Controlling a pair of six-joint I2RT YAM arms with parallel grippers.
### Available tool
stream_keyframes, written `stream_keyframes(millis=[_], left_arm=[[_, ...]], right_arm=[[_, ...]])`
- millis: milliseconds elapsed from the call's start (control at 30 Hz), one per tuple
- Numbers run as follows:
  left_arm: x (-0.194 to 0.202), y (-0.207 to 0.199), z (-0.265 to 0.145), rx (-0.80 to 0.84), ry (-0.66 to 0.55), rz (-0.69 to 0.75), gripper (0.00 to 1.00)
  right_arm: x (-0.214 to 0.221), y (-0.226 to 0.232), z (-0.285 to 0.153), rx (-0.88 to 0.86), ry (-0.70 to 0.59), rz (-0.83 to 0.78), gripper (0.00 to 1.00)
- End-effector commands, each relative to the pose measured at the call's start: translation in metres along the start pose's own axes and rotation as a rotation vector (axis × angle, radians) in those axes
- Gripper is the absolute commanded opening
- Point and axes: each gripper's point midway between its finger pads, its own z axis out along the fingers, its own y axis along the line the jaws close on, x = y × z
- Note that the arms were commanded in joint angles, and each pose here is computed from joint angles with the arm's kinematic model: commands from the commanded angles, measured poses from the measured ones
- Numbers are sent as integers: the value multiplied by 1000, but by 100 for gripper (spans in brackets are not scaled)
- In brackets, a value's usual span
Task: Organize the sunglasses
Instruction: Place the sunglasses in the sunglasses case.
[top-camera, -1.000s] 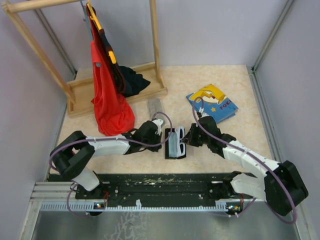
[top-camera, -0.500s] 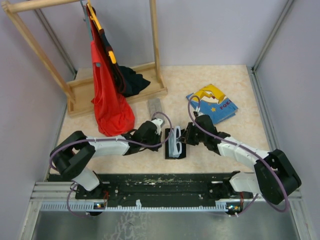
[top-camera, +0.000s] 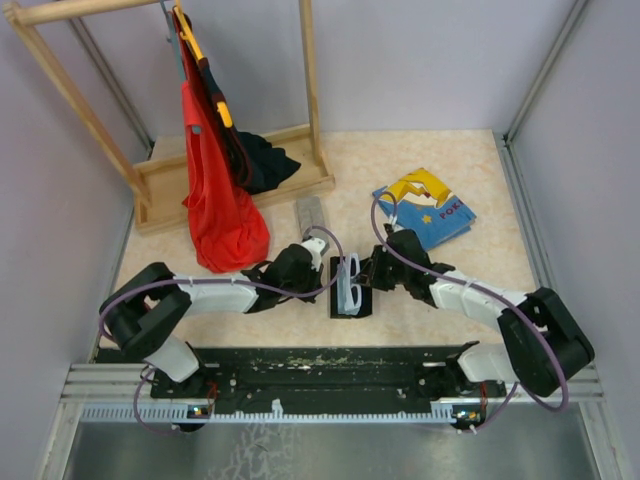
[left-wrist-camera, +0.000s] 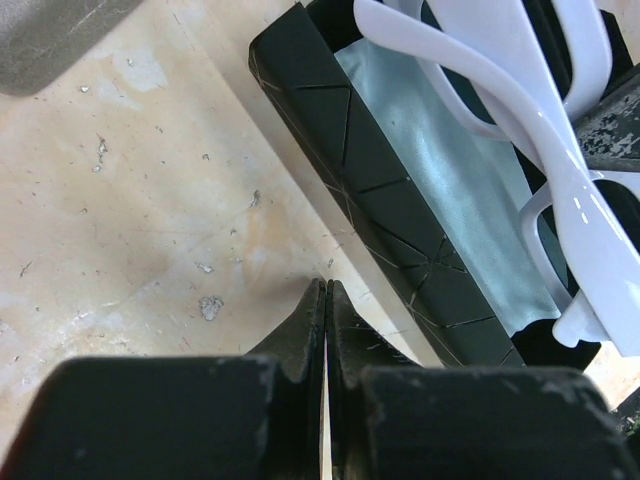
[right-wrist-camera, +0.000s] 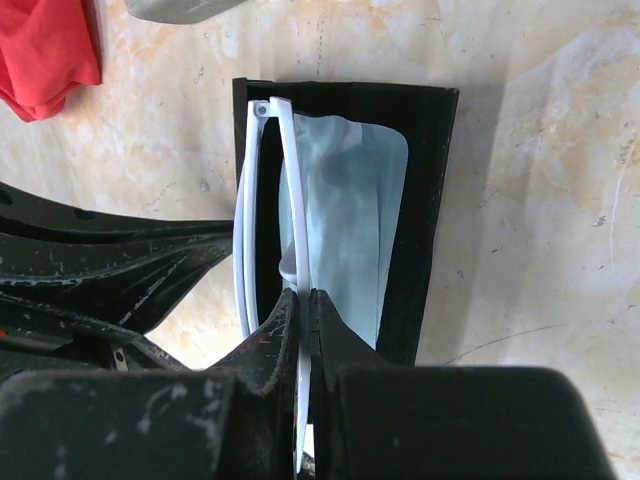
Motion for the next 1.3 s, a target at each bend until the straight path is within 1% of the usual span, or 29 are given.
stream_keyframes(millis=[0,667,933,1267], left_arm=[[0,2,4,-4,2,8,0],[10,-7,12,52,51,19,0],[14,-14,15,90,75,27,0],[15,-14,17,93,82,31,0]], right_arm=[[-16,14,2,-53,-44,-6,0],[-8,15,18,-79,-4,-2,0],[-2,22,24,-102,13,-7,0],[6,21,35,-99,32,-16,0]])
